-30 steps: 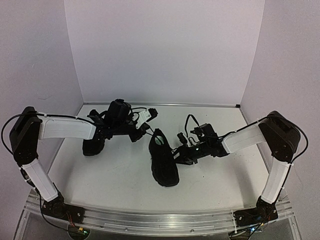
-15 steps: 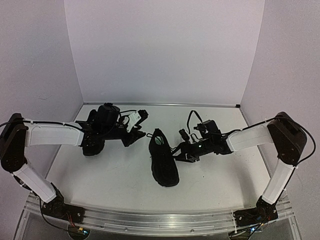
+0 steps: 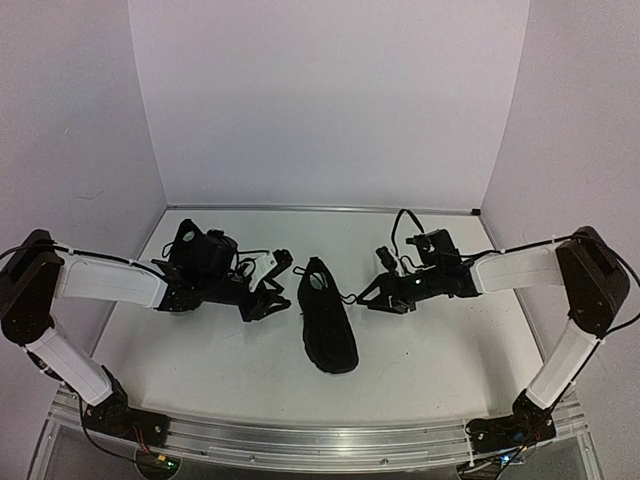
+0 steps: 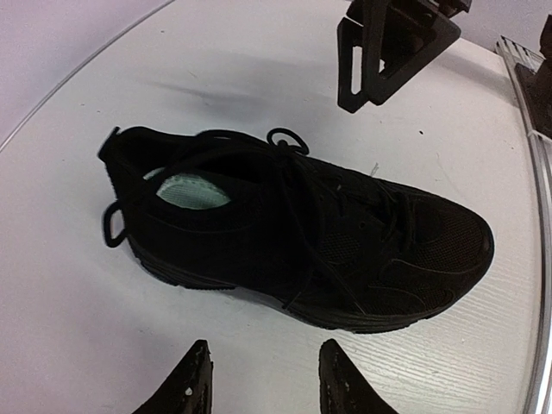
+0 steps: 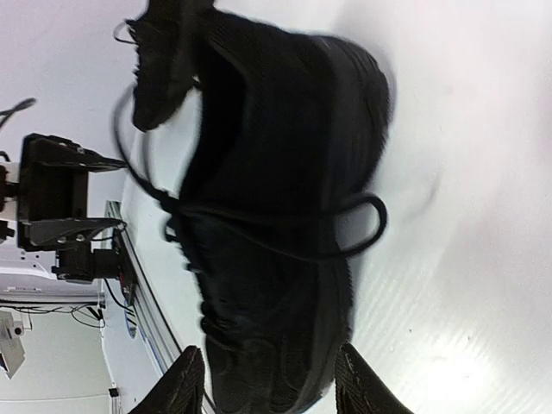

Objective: Tie the shoes

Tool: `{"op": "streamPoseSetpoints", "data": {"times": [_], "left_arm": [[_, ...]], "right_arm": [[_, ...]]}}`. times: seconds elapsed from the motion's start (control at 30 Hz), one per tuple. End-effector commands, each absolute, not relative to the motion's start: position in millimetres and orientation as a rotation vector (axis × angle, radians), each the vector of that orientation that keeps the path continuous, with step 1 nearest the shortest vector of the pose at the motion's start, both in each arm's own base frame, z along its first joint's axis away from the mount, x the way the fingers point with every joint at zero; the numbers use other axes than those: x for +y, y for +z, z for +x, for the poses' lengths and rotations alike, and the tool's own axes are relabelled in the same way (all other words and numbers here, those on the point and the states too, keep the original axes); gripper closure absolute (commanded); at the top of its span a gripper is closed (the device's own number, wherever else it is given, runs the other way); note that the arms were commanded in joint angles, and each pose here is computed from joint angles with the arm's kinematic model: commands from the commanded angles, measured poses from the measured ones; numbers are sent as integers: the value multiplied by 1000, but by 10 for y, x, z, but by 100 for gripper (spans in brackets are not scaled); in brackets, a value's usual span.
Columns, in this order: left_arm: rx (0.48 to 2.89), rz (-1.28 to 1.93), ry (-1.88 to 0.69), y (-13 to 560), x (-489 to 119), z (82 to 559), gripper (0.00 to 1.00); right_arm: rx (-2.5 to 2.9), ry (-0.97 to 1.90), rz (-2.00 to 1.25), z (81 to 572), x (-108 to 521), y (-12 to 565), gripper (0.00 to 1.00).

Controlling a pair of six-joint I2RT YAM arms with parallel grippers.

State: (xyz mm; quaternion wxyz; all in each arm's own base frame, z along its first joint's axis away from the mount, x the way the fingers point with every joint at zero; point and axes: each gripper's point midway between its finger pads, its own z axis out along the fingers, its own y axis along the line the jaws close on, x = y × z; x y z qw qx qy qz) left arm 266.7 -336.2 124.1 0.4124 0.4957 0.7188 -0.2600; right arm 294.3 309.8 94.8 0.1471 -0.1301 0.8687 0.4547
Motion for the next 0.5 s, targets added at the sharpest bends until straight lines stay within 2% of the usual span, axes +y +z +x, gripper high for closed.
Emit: {"op": "streamPoseSetpoints", "data": {"times": [0.0, 0.47], "left_arm": [[1766, 1325, -727, 1184, -3605, 2601, 60], [1736, 1402, -751, 1043, -3903, 2680, 62]], "right_arm": [[2514, 1339, -438, 2845, 3177, 884, 52], [2523, 1301, -385, 2949, 3217, 789, 52]]}}
